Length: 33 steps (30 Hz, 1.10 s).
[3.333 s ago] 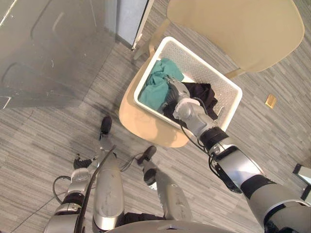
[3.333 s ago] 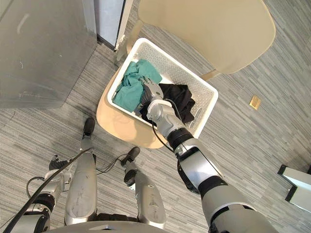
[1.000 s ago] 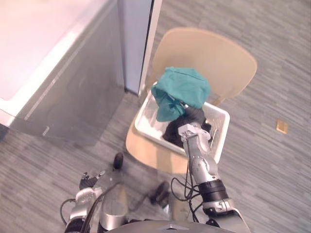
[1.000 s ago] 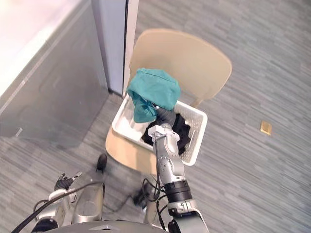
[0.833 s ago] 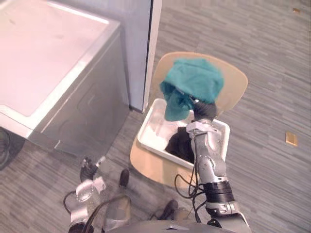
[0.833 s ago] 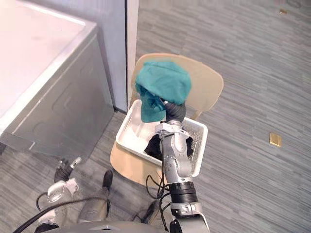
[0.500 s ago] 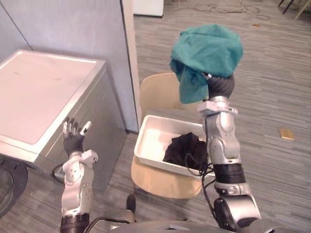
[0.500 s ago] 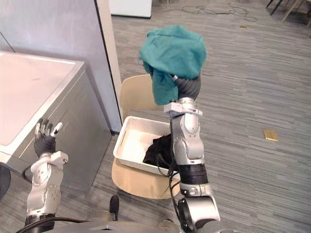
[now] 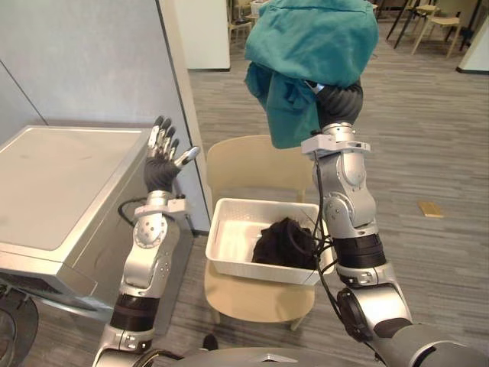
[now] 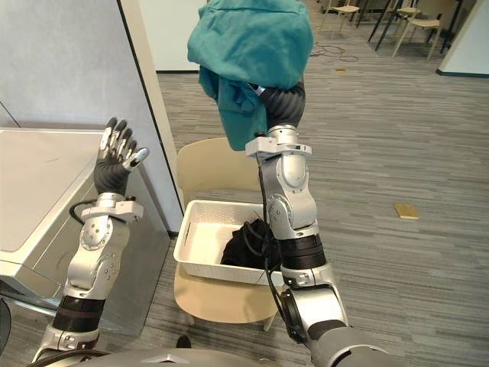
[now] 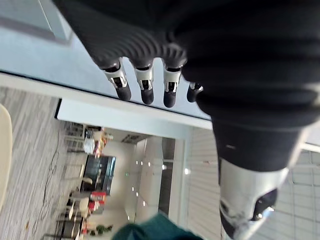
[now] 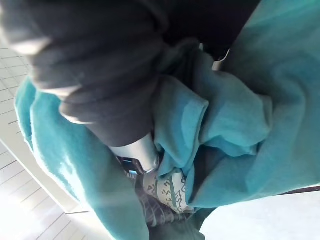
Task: Pick up the laundry basket with both hands and put the clothes into the washing machine.
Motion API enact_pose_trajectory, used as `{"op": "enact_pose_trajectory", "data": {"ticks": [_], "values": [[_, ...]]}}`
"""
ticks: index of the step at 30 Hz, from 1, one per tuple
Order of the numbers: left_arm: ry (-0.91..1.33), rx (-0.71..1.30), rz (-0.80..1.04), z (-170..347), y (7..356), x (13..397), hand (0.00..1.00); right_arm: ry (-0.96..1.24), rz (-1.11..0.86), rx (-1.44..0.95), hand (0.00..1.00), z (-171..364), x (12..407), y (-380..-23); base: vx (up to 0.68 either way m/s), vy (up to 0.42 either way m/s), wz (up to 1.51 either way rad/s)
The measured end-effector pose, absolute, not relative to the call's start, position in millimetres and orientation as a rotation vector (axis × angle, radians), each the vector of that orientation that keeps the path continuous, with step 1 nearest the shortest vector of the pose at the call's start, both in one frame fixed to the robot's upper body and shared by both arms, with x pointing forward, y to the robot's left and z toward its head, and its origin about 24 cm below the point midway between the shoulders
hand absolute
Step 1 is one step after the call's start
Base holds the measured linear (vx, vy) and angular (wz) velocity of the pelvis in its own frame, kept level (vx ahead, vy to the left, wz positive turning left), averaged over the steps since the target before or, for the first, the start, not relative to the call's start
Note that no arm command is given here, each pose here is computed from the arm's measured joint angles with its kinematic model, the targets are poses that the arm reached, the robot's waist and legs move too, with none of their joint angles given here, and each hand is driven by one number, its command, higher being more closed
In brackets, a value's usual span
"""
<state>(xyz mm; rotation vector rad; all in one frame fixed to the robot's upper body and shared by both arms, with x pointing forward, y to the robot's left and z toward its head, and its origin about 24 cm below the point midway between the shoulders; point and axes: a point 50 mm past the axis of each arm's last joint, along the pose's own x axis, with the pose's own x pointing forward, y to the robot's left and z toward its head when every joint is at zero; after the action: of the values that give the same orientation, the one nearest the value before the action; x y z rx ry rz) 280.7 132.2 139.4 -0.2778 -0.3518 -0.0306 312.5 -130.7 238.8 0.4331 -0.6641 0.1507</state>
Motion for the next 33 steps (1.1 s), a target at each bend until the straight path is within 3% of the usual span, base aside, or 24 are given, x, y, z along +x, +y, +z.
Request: {"op": "enact_pose_trajectory", "data": {"ticks": [10,30,31,33], "values": [[-0.344,-0.323,-0.294,154.4,85.3,293.7,0.0,-0.573,0.335,0.487,1.0,222.3,309.5,-97.1,-0.03,0.006,-0.13],[-0.328,-0.338,-0.338,157.1,70.0,293.5,0.0,-0.316,0.536,0.608,1.0,163.2,292.7,-55.4,0.0,-0.007,-0.04],[-0.325,-0.336,-0.341,156.4,69.2,293.3,1.0,-0.309,0.538,0.615,1.0,161.9,292.2,-54.8,0.0,0.0,0.0],[-0.323,-0.335,-0.347,156.0,67.7,292.8,1.0,-0.303,0.538,0.615,1.0,160.7,291.9,-54.9,0.0,0.0,0.0]]}}
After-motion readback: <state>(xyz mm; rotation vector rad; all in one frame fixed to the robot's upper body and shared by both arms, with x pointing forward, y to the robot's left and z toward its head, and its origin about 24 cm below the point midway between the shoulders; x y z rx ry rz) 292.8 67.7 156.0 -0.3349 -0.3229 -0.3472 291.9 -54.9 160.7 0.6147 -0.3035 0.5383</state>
